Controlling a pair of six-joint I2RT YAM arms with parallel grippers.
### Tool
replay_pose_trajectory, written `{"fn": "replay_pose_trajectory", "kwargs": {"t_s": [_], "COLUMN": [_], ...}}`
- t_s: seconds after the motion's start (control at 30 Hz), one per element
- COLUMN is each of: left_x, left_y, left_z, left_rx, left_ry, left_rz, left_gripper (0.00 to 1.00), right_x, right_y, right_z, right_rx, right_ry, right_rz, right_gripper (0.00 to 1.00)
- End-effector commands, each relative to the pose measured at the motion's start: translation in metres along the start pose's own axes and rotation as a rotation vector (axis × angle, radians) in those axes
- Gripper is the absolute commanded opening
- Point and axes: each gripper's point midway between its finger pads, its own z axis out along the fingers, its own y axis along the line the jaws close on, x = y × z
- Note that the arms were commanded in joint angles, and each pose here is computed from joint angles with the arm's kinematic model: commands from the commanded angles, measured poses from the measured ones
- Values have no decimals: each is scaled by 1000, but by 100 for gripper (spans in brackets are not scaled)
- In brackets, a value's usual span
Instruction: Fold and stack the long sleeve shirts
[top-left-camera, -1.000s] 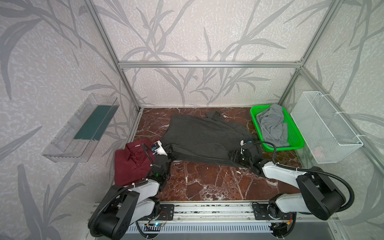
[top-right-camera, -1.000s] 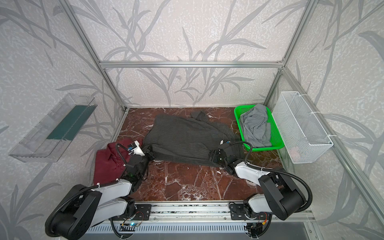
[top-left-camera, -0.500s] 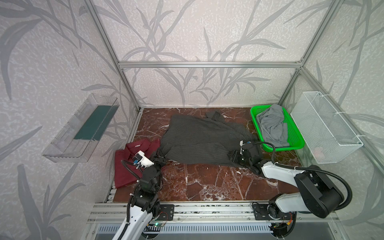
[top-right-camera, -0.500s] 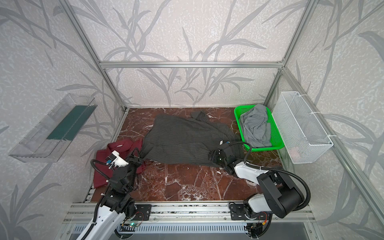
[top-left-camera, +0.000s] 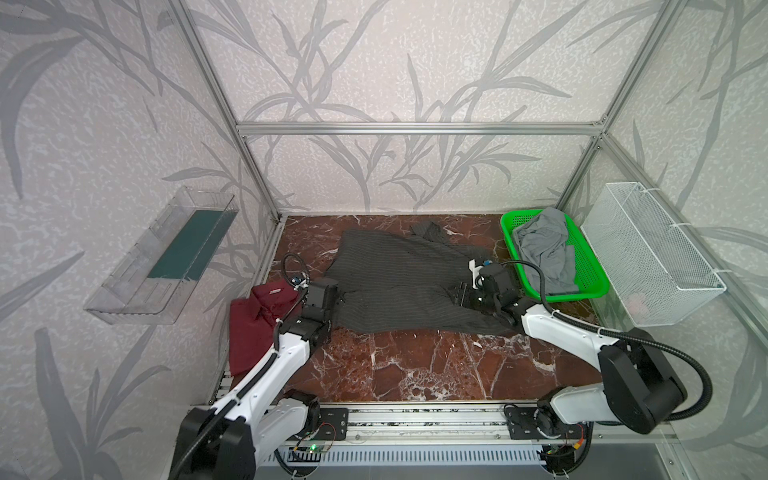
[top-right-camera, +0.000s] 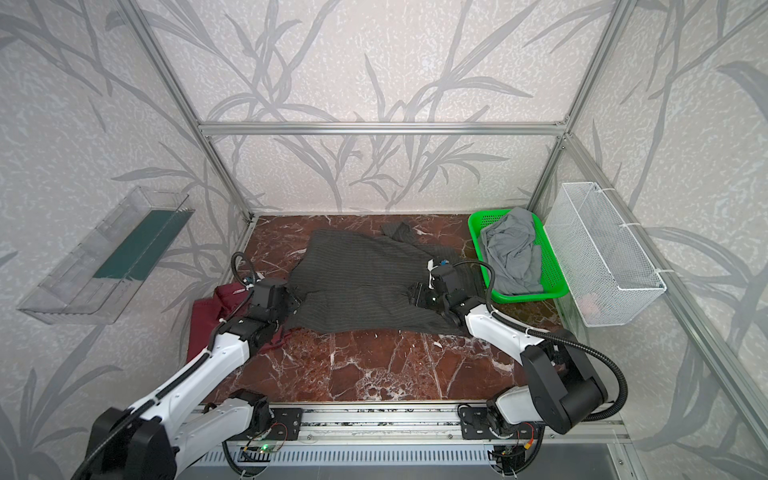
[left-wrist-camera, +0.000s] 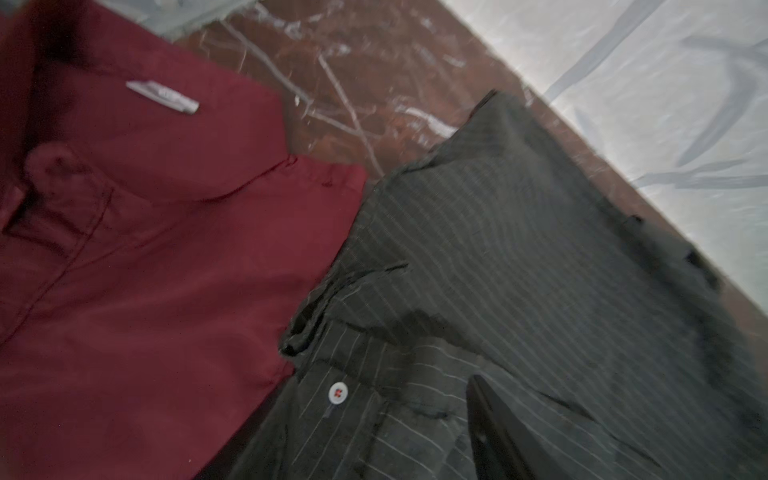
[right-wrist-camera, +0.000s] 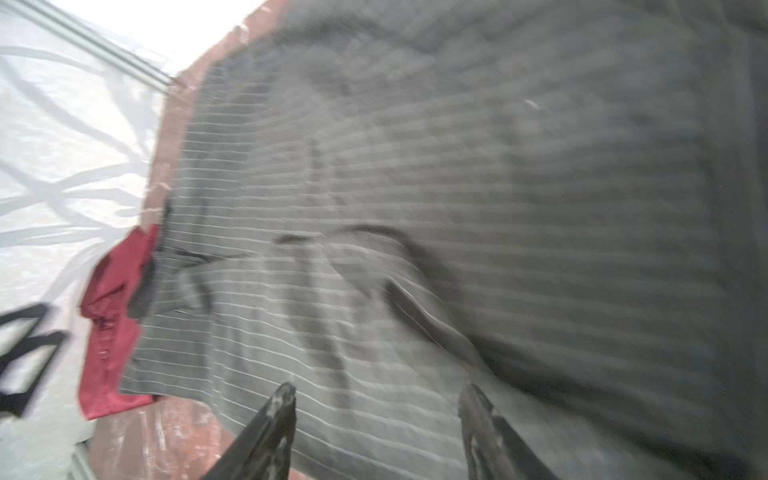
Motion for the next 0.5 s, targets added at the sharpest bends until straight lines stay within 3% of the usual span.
{"fn": "replay_pose_trajectory", "kwargs": {"t_s": [0.0, 0.13, 0.33, 0.47], "left_x": [13, 30, 47, 64], "left_y": [14, -4, -24, -27], "left_z": [1, 14, 30, 41], "left_rx": [-66, 26, 103, 93], "left_ry": [80, 159, 241, 329], "left_rz": [-7, 38, 59, 85], "left_gripper": [67, 74, 76, 64], "right_x": [22, 26, 30, 29], "right_y": [-1, 1, 6, 7], "right_z": [6, 13, 14, 12], "right_rx": [-26, -43, -52, -58], "right_ry": [111, 134, 134, 126], "right_rz": [-51, -59, -91, -95], "right_gripper": [62, 63, 63, 63]}}
